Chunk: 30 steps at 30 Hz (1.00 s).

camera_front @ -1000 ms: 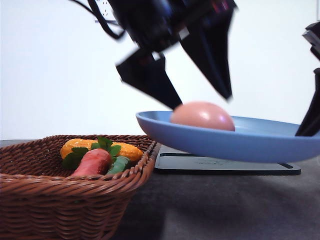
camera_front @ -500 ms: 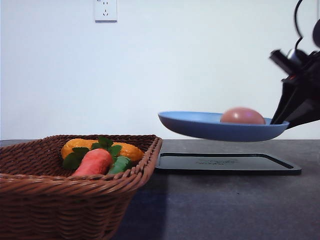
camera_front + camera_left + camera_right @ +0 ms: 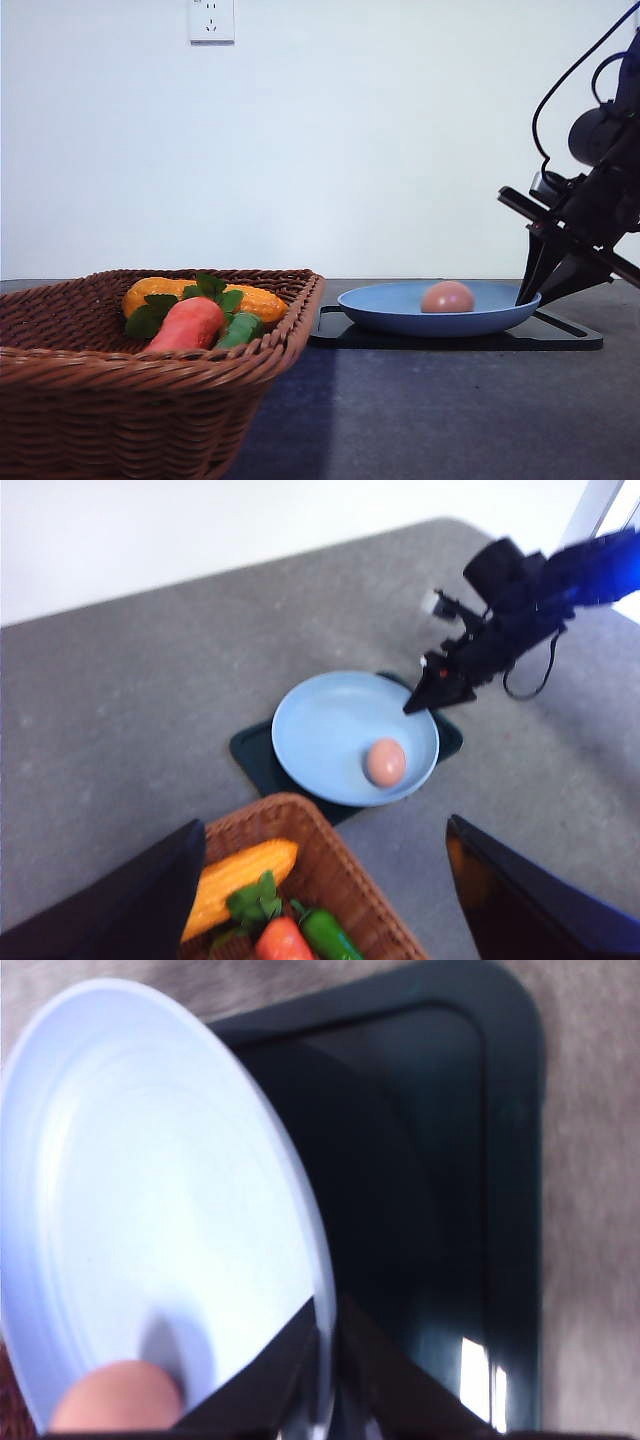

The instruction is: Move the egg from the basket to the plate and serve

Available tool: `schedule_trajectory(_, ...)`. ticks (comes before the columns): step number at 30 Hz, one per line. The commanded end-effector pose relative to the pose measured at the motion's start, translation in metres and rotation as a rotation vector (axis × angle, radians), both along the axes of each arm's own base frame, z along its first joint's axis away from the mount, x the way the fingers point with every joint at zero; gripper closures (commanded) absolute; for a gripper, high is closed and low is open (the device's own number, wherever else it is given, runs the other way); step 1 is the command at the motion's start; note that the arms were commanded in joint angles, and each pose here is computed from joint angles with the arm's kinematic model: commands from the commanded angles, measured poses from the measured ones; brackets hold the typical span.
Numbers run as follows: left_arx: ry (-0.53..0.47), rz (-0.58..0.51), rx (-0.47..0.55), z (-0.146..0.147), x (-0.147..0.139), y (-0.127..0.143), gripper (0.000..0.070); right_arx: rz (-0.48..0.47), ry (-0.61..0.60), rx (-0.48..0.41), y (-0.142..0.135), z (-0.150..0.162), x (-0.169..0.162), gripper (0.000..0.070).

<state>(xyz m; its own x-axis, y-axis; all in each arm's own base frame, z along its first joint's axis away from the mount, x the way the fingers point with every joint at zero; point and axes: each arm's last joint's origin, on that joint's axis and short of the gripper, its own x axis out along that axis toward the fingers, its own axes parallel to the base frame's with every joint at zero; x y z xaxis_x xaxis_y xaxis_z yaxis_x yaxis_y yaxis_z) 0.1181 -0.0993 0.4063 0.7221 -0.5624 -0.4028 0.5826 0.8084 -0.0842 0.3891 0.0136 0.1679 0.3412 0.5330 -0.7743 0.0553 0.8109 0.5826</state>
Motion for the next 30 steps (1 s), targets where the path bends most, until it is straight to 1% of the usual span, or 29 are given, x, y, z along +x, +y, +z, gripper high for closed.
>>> schedule_trajectory(1,-0.021,-0.008,0.005,0.005,0.0,-0.001,0.0206,0.008,-0.009,0.005,0.001,-0.001,0.007,0.07)
schedule_trajectory(3,-0.019,-0.008,0.006,0.005,0.0,-0.001,0.0207,0.008,-0.008,0.005,0.001,-0.002,0.008,0.0698)
schedule_trajectory(4,-0.019,-0.008,0.006,0.005,0.0,-0.001,0.0207,0.007,-0.009,0.005,0.001,-0.002,0.008,0.0686)
schedule_trajectory(5,-0.02,-0.008,0.006,0.005,0.0,-0.001,0.0207,0.007,-0.009,0.004,0.001,-0.002,0.008,0.0657)
schedule_trajectory(9,-0.021,-0.004,0.007,0.005,0.0,-0.001,0.0208,0.008,-0.01,0.004,0.001,-0.001,0.008,0.0489)
schedule_trajectory(10,-0.021,-0.004,0.007,0.005,0.0,-0.001,0.0208,0.008,-0.011,0.004,0.001,-0.001,0.008,0.0467)
schedule_trajectory(14,-0.012,-0.004,0.013,0.003,0.002,-0.002,0.0208,0.005,-0.023,0.005,0.0,0.002,0.008,0.0456)
schedule_trajectory(18,-0.004,-0.002,0.02,0.002,0.005,-0.005,0.0219,-0.007,-0.05,0.008,-0.006,0.016,0.009,0.0456)
schedule_trajectory(19,-0.005,0.0,0.022,0.001,0.006,-0.006,0.0238,-0.011,-0.057,0.007,-0.008,0.021,0.009,0.0456)
schedule_trajectory(21,-0.005,0.003,0.028,0.0,0.009,-0.008,0.03,-0.025,-0.072,0.006,-0.013,0.033,0.008,0.0457)
schedule_trajectory(22,-0.007,0.005,0.035,0.0,0.011,-0.01,0.0347,-0.032,-0.083,0.006,-0.016,0.041,0.007,0.0459)
schedule_trajectory(24,-0.016,0.011,0.065,-0.002,0.016,-0.013,0.0473,-0.042,-0.111,0.003,-0.021,0.056,0.003,0.0488)
schedule_trajectory(25,-0.023,0.013,0.085,-0.004,0.018,-0.015,0.054,-0.041,-0.129,-0.001,-0.022,0.064,0.0,0.0524)
schedule_trajectory(27,-0.04,0.02,0.131,-0.006,0.024,-0.019,0.0662,-0.025,-0.175,-0.017,-0.025,0.08,-0.008,0.0621)
schedule_trajectory(28,-0.048,0.027,0.159,-0.008,0.028,-0.022,0.069,-0.013,-0.202,-0.029,-0.025,0.089,-0.013,0.0673)
schedule_trajectory(29,-0.054,0.039,0.183,-0.01,0.032,-0.024,0.07,-0.003,-0.225,-0.038,-0.025,0.098,-0.018,0.0695)
schedule_trajectory(30,-0.058,0.054,0.205,-0.013,0.036,-0.026,0.07,0.005,-0.246,-0.047,-0.025,0.107,-0.024,0.07)
